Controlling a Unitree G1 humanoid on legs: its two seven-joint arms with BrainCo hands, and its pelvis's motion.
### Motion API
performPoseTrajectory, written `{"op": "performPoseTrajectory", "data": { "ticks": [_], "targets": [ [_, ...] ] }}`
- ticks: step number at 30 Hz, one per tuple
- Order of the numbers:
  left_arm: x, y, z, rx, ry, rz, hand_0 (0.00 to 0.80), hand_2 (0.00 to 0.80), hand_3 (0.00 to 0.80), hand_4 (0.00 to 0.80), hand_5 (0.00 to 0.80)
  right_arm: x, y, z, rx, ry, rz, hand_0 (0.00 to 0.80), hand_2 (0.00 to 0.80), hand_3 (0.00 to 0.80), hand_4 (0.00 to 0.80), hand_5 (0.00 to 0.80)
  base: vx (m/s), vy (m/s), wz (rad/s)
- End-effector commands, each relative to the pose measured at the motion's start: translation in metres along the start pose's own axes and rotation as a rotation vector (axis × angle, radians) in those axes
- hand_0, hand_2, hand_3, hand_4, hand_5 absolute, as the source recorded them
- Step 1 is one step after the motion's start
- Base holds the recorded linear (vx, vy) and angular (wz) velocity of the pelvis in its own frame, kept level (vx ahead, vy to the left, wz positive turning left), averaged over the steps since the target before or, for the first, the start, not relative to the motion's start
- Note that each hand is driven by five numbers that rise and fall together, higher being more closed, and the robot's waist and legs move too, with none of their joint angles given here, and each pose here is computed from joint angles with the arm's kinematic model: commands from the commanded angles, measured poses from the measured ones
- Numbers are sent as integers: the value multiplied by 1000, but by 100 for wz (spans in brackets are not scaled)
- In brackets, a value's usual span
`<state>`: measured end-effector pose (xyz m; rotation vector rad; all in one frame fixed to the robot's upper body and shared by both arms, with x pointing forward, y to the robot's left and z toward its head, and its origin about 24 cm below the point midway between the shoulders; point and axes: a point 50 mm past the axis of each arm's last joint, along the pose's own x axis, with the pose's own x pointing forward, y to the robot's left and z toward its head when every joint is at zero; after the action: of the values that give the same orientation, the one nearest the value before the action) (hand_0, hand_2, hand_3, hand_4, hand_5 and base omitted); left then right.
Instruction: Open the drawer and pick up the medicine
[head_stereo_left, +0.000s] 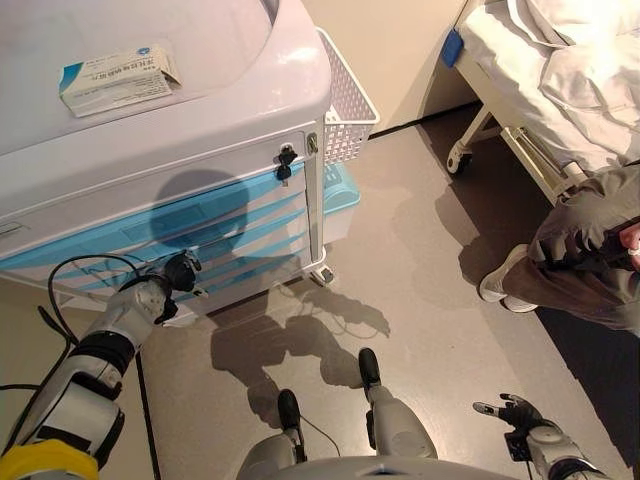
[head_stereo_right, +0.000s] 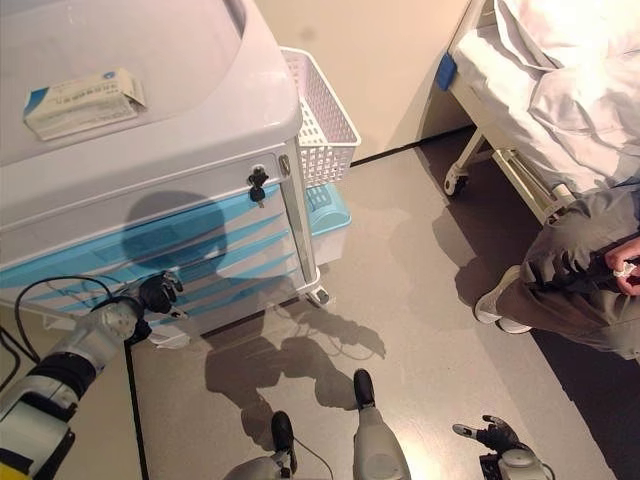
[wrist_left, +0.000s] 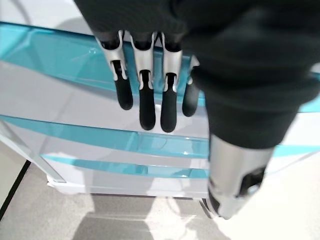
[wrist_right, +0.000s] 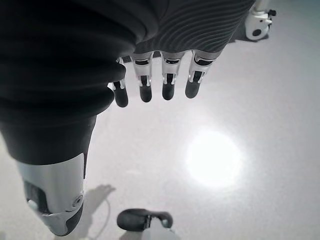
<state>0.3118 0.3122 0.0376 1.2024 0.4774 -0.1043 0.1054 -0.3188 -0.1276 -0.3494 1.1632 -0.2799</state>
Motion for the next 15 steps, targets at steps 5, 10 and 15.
{"op": "performPoseTrajectory", "data": {
  "ticks": [5, 10, 15],
  "targets": [
    [6, 64, 19, -6, -40, 195, 0, 0, 0, 0, 0, -2, -16, -23, 28, 143, -26, 0, 0, 0, 0, 0, 0, 0, 0],
    [6, 51, 16, -24, -36, 163, 0, 0, 0, 0, 0, -3, -18, -27, 23, 168, -28, 0, 0, 0, 0, 0, 0, 0, 0],
    [4, 38, 10, -43, -26, 127, 0, 0, 0, 0, 0, -4, -16, -31, 23, 178, -20, 0, 0, 0, 0, 0, 0, 0, 0]
  ]
}}
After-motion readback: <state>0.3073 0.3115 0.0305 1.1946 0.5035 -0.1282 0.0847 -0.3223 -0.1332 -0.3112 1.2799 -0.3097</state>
